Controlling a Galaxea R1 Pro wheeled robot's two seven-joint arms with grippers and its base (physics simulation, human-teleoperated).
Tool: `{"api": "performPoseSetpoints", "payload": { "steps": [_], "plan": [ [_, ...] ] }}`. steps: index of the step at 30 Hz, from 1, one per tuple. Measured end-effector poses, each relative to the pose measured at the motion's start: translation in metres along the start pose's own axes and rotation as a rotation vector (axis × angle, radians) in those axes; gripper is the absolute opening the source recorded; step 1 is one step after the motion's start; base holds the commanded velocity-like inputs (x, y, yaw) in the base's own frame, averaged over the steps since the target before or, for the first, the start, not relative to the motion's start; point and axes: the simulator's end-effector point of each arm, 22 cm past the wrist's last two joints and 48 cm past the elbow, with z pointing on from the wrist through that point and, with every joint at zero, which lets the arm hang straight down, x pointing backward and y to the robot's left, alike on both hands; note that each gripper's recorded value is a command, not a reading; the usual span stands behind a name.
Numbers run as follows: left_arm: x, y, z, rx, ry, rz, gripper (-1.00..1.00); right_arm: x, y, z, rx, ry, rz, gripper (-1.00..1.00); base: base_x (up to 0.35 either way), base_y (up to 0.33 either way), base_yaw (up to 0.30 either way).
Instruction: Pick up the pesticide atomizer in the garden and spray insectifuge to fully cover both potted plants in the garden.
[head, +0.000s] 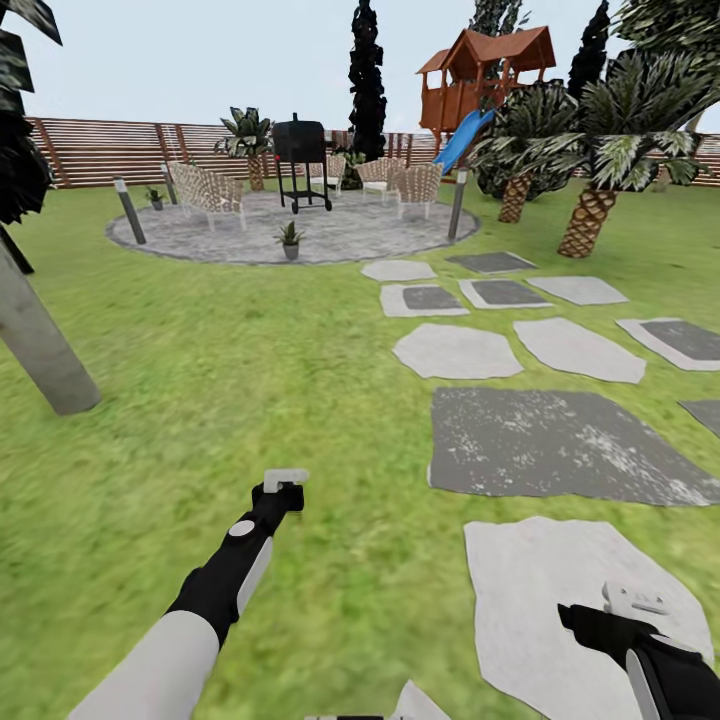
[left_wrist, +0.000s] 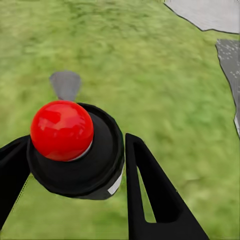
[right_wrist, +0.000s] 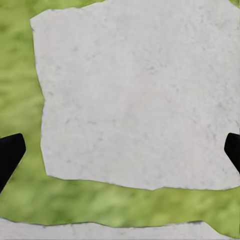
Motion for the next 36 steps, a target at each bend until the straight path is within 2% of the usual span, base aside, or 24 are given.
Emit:
{"api": "performPoseSetpoints", "payload": {
  "steps": [21, 36],
  "plan": [
    [0.0000, -0.0001, 0.0000, 0.000, 0.000, 0.000, -1.00, 0.0000, 0.0000, 0.0000, 0.000, 0.000, 0.000, 1.00, 0.336, 0.073, 0.000],
    [0.0003, 0.0000, 0.0002, 0.000, 0.001, -0.020, -1.00, 0.0001, -0.0001, 0.0002, 0.000, 0.000, 0.000, 1.00, 0.336, 0.073, 0.000]
  ]
}}
